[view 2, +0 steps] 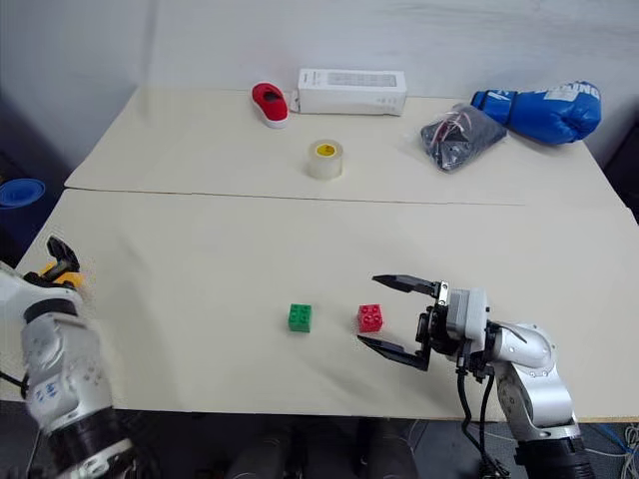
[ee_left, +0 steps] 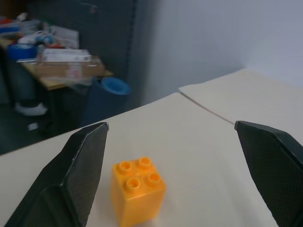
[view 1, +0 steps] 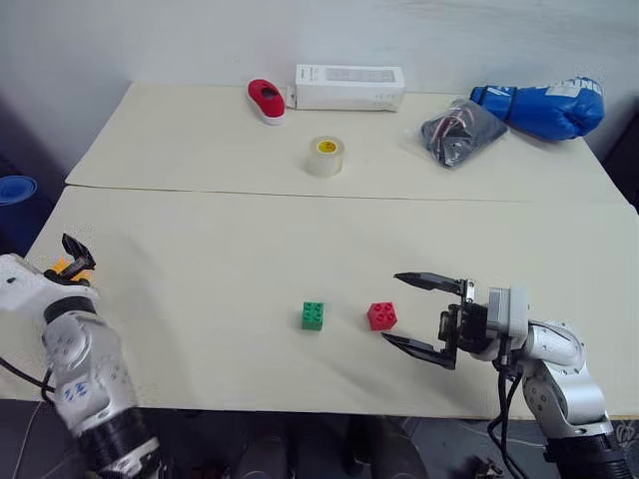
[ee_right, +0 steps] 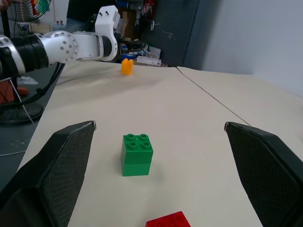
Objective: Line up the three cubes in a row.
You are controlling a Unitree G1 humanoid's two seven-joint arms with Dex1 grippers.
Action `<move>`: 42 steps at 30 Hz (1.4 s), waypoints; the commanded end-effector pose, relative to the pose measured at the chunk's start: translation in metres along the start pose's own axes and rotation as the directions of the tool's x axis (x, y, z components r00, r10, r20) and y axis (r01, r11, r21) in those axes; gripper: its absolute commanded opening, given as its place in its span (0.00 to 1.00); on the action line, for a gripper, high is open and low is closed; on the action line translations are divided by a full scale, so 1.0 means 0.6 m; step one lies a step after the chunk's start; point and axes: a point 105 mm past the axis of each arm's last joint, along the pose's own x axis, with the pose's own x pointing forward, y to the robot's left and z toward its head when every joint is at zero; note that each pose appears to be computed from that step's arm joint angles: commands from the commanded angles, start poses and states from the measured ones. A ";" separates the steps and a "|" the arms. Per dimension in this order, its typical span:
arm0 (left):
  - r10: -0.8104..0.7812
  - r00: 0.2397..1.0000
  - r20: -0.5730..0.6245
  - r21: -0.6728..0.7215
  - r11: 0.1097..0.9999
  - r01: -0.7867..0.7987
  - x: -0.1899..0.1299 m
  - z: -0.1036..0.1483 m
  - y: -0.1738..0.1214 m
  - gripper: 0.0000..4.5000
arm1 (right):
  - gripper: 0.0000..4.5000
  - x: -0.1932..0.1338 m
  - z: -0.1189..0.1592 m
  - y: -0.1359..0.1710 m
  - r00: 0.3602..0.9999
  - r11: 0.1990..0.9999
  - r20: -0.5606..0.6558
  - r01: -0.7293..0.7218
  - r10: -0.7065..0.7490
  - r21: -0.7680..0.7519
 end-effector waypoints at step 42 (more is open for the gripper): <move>-0.525 -0.652 -0.548 -0.109 -0.727 0.678 -0.235 -0.049 -0.150 0.33 | 1.00 -0.074 0.001 0.007 0.984 0.996 -0.165 0.063 -0.071 -0.056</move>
